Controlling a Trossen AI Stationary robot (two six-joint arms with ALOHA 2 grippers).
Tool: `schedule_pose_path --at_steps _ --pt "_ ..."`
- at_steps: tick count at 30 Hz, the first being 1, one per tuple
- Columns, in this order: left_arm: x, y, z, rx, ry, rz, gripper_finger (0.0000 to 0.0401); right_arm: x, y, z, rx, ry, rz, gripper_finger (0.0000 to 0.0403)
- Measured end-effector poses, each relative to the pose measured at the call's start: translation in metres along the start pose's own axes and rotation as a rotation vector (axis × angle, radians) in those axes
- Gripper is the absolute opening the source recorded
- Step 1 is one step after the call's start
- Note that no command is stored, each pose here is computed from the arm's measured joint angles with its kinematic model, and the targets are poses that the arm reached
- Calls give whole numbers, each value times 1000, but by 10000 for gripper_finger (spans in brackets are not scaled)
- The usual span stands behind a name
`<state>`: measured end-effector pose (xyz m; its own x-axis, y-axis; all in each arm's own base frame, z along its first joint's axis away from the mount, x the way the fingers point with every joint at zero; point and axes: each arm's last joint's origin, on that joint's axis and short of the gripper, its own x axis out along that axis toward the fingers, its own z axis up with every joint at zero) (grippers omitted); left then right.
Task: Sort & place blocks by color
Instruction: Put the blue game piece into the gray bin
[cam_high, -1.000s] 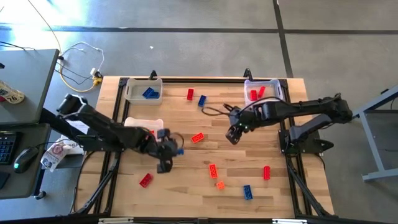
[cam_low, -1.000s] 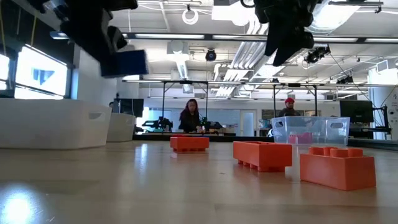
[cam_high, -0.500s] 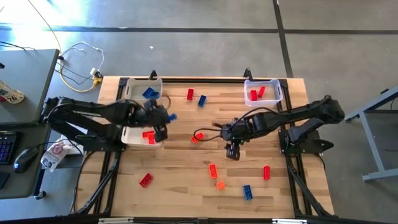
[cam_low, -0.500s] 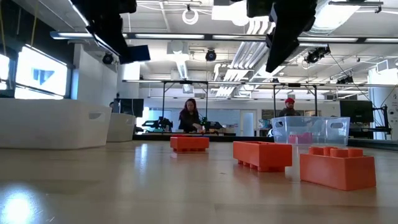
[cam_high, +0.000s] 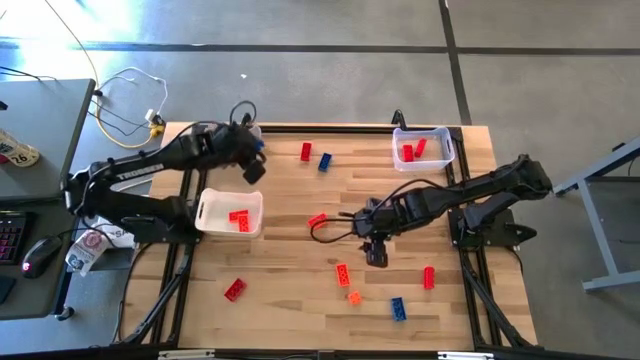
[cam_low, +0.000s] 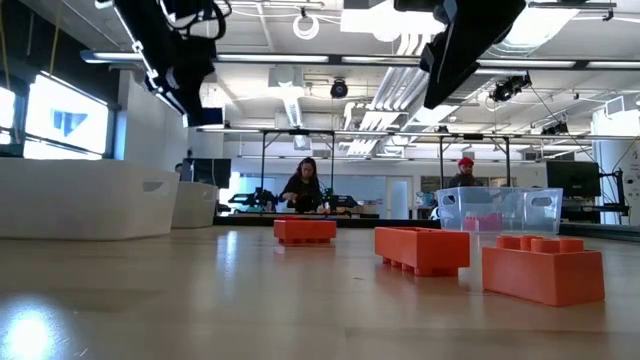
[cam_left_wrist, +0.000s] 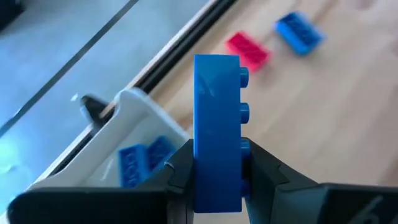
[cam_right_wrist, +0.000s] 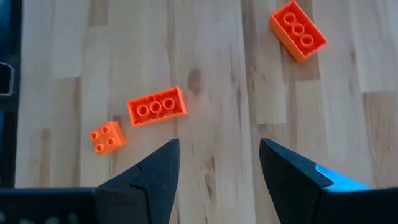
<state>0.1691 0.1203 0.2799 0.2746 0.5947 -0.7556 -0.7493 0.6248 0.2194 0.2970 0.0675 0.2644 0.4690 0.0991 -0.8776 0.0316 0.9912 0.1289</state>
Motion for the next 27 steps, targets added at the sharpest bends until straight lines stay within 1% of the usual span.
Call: schedule_pose_path --at_steps 4,8,12,18,24,27 --pt "17 24 0 -80 70 75 70 0 1 3 9 -27 11 206" --pt "36 45 -3 -144 171 144 70 0 2 3 11 -30 28 206" --pt "55 61 -7 -191 253 158 70 0 4 3 25 -9 95 206" --pt "78 71 -13 -234 348 142 71 0 12 0 -4 3 134 206" --pt "91 71 -14 -244 383 141 72 6 28 -5 -23 31 160 206" --pt "95 71 -15 -268 393 143 72 13 37 -8 -43 54 165 206"
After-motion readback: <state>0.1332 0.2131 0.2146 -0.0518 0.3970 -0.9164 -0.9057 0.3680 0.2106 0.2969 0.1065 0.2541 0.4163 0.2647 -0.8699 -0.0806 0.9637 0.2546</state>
